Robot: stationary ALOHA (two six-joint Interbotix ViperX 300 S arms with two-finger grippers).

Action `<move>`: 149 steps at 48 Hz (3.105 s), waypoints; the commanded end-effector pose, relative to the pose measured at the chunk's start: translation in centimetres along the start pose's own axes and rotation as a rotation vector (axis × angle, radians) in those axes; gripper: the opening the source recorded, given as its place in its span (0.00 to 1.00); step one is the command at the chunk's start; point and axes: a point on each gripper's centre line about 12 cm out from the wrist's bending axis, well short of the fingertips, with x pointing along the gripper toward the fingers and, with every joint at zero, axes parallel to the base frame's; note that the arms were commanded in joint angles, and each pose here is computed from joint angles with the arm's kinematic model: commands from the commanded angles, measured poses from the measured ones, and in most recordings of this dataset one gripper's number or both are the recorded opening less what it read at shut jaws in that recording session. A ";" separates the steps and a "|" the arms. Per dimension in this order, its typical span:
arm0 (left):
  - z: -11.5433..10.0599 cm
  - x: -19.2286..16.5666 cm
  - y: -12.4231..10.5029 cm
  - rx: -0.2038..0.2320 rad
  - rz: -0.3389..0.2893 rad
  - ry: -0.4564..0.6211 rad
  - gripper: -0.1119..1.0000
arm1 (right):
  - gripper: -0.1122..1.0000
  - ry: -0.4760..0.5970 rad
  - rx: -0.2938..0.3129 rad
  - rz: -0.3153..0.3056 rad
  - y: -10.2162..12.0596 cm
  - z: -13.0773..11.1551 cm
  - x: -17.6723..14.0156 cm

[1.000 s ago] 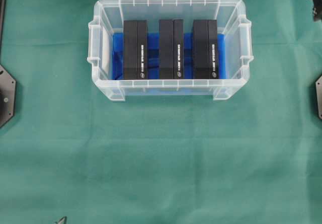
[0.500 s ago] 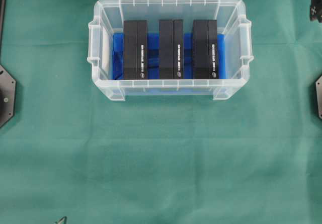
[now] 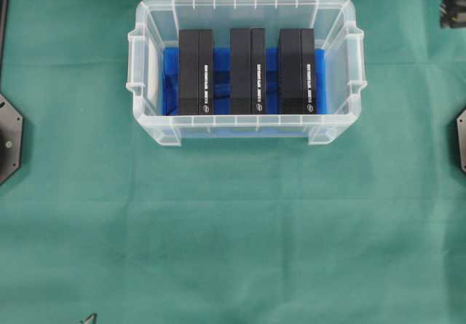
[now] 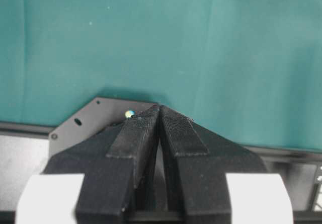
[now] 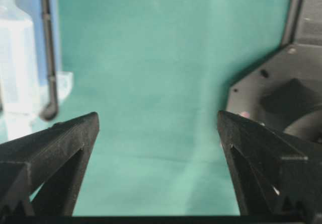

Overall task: Take the box out of the case with the right arm.
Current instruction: 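Move the open right gripper over the middle black box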

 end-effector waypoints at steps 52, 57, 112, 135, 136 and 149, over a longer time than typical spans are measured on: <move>-0.2 -0.5 0.1 0.001 0.011 0.030 0.10 | 0.94 -0.011 -0.142 0.200 24.3 -0.7 2.1; -0.2 -0.5 0.1 0.001 0.013 0.032 0.10 | 0.94 -0.011 -0.144 0.202 24.5 -0.8 2.1; 0.0 -0.4 0.0 -0.002 0.012 0.036 0.10 | 0.94 0.010 -0.145 0.182 24.3 -1.1 2.1; 0.0 -0.4 0.0 -0.002 0.014 0.036 0.10 | 0.94 0.013 -0.143 0.184 24.3 -1.1 2.1; -0.1 -0.4 0.1 -0.002 0.014 0.037 0.10 | 0.94 0.012 -0.143 0.182 24.3 -1.1 2.1; -0.1 -0.4 0.1 -0.002 0.014 0.036 0.10 | 0.94 0.014 -0.143 0.181 24.3 -1.1 2.2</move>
